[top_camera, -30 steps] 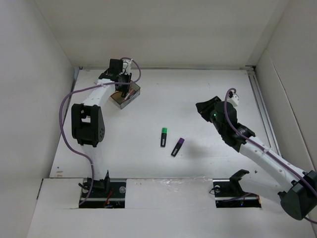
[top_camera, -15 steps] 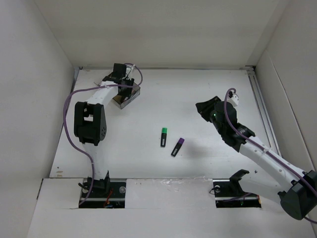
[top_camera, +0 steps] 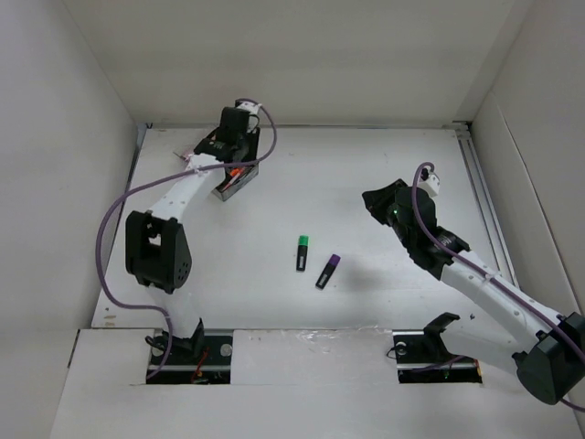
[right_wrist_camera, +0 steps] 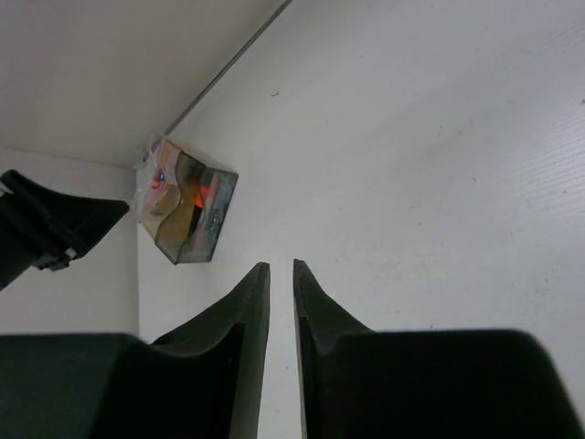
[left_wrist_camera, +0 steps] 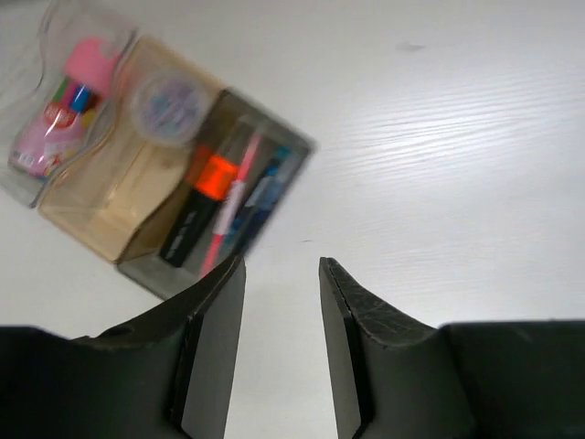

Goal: Sort the stationery into containers
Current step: Place the pen in the storage box, then pick up the pen from the center of the board.

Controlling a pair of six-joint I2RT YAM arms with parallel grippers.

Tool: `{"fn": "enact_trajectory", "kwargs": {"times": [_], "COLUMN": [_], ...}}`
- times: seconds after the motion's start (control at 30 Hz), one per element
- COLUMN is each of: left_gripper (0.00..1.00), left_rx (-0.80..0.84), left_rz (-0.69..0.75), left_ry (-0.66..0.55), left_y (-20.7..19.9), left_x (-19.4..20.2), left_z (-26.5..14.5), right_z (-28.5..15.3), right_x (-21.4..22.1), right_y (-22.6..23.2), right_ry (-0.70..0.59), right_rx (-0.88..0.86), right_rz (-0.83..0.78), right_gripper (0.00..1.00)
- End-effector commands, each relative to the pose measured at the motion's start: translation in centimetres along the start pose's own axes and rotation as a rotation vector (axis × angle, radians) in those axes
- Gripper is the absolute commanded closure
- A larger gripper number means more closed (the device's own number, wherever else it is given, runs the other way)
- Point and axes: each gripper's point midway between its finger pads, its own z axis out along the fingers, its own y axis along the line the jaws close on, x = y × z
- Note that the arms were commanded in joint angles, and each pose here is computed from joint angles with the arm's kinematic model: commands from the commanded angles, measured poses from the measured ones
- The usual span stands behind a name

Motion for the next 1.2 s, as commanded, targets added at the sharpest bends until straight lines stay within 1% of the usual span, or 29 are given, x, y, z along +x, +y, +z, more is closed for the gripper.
{"fn": "enact_trajectory", "kwargs": {"times": [0.0,0.03,0.07,0.1,0.13,0.17,0.2,0.23,0.27,0.3,0.33,0.4,0.43,0.5,0.53,0.6,0.63,0.73,0.8,0.83,1.0,1.17], "left_gripper": [0.66,0.66,0.66,0.66,0.66,0.66,0.65,0.63,0.58,0.55,0.53,0.49,0.47,0.46,0.46,0.46,0.46,0.47,0.51,0.51,0.52,0.52], "left_rx": [0.051,0.065,0.061,0.089,0.101,0.105,0.127,0.141,0.153,0.157,0.192,0.204,0.215,0.228,0.206,0.187,0.172,0.152,0.1,0.096,0.062,0.041], "left_rz": [0.001,0.016,-0.006,0.023,0.013,-0.029,-0.022,-0.044,-0.066,-0.086,-0.117,-0.133,-0.136,-0.137,-0.12,-0.114,-0.11,-0.099,-0.088,-0.105,-0.105,-0.102], "left_ry": [-0.123,-0.089,-0.064,-0.052,-0.039,0.0,0.021,0.029,0.038,0.056,0.07,0.093,0.098,0.115,0.139,0.146,0.162,0.181,0.177,0.162,0.128,0.114], "left_y": [-6.7,-10.0,-9.9,-13.1,-14.5,-15.7,-17.7,-18.5,-19.1,-19.5,-20.9,-21.6,-22.5,-23.3,-23.2,-23.8,-23.8,-24.0,-23.0,-23.1,-22.5,-22.0], "left_x": [-2.8,-0.6,0.3,2.0,3.3,5.7,7.5,8.6,9.5,11.5,12.7,15.2,16.2,17.7,19.3,20.6,21.6,22.9,23.8,23.4,22.9,22.6], "left_z": [-6.4,-7.7,-7.7,-8.8,-9.4,-9.5,-10.1,-10.5,-10.8,-10.4,-10.9,-11.0,-11.4,-11.8,-11.3,-11.3,-10.7,-10.0,-9.2,-9.1,-8.8,-8.3], "right_z": [-0.3,-0.3,-0.3,-0.2,-0.1,-0.1,-0.1,-0.1,0.1,0.1,0.1,0.2,0.2,0.1,0.1,0.2,0.2,0.5,0.4,0.4,0.6,0.6], "right_x": [-1.8,-1.8,-1.8,-2.0,-1.8,-1.8,-1.8,-1.8,-1.6,-1.6,-2.0,-2.0,-2.1,-2.3,-2.3,-2.7,-2.9,-2.5,-2.3,-2.3,-1.9,-1.9], "right_y": [2.0,2.0,2.0,1.9,1.4,1.4,1.4,1.4,1.2,1.3,1.0,0.8,0.5,0.9,0.9,0.6,0.5,0.4,0.6,0.6,0.5,0.5], "right_ry": [-0.051,-0.052,-0.052,-0.059,-0.062,-0.062,-0.062,-0.062,-0.058,-0.058,-0.078,-0.081,-0.087,-0.092,-0.092,-0.106,-0.114,-0.1,-0.088,-0.088,-0.075,-0.075], "right_rx": [-0.059,-0.058,-0.058,-0.053,-0.041,-0.041,-0.041,-0.041,-0.034,-0.034,-0.021,-0.009,0.005,-0.002,-0.002,0.008,0.013,0.015,0.008,0.008,0.009,0.009], "right_rz": [0.027,0.018,0.018,0.018,0.015,0.015,0.015,0.015,0.012,0.021,0.022,0.028,0.024,0.028,0.028,0.041,0.042,0.037,0.037,0.037,0.033,0.033], "right_gripper": [0.8,0.91,0.95,0.97,0.99,0.99,0.99,0.99,0.97,0.89,0.83,0.74,0.66,0.61,0.57,0.56,0.54,0.54,0.56,0.56,0.58,0.59]}}
